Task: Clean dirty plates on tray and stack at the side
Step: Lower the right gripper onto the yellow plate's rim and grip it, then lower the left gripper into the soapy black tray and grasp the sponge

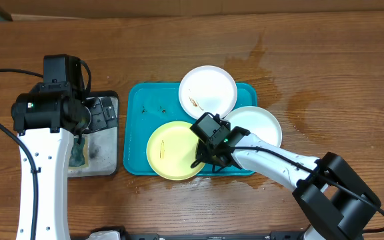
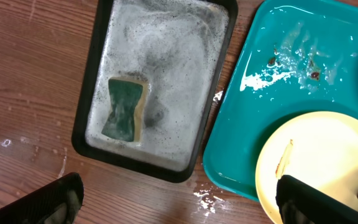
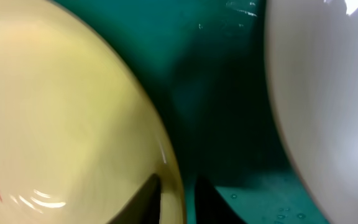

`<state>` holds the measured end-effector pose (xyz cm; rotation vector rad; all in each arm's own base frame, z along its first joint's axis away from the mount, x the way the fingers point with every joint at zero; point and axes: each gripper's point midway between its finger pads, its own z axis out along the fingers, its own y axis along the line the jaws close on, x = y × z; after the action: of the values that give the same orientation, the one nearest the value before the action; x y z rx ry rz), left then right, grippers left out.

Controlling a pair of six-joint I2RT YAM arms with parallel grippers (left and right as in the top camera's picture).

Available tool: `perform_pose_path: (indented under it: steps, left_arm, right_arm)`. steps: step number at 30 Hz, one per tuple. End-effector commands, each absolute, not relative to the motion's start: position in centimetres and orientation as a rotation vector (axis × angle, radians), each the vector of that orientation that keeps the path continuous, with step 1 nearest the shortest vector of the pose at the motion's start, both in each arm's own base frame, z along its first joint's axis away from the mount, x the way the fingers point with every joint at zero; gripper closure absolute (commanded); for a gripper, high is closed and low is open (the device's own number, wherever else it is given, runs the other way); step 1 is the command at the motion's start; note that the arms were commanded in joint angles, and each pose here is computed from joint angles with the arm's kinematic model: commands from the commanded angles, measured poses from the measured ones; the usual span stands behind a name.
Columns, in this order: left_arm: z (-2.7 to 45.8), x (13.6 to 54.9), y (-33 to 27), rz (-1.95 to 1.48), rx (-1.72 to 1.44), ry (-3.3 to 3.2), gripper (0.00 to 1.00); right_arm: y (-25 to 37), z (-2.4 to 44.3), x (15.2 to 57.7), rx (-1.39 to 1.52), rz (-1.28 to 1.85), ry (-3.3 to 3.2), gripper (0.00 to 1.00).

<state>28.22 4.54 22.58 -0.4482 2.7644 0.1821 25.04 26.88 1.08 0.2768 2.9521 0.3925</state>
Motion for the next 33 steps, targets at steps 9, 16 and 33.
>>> perform_pose_path:
  steps: [9,16,33]
  left_arm:
    - [22.2,28.2,4.3,0.175,-0.452,2.777,0.00]
    - [21.9,27.9,4.5,0.200,-0.423,2.798,0.04]
    - [12.7,26.3,11.0,0.143,-0.827,2.859,0.28]
  right_arm:
    - [27.7,4.1,28.8,0.214,0.421,2.783,0.96]
    - [28.0,7.1,30.1,0.082,0.408,2.691,0.96]
    - [27.3,6.5,29.4,0.077,0.368,2.724,0.96]
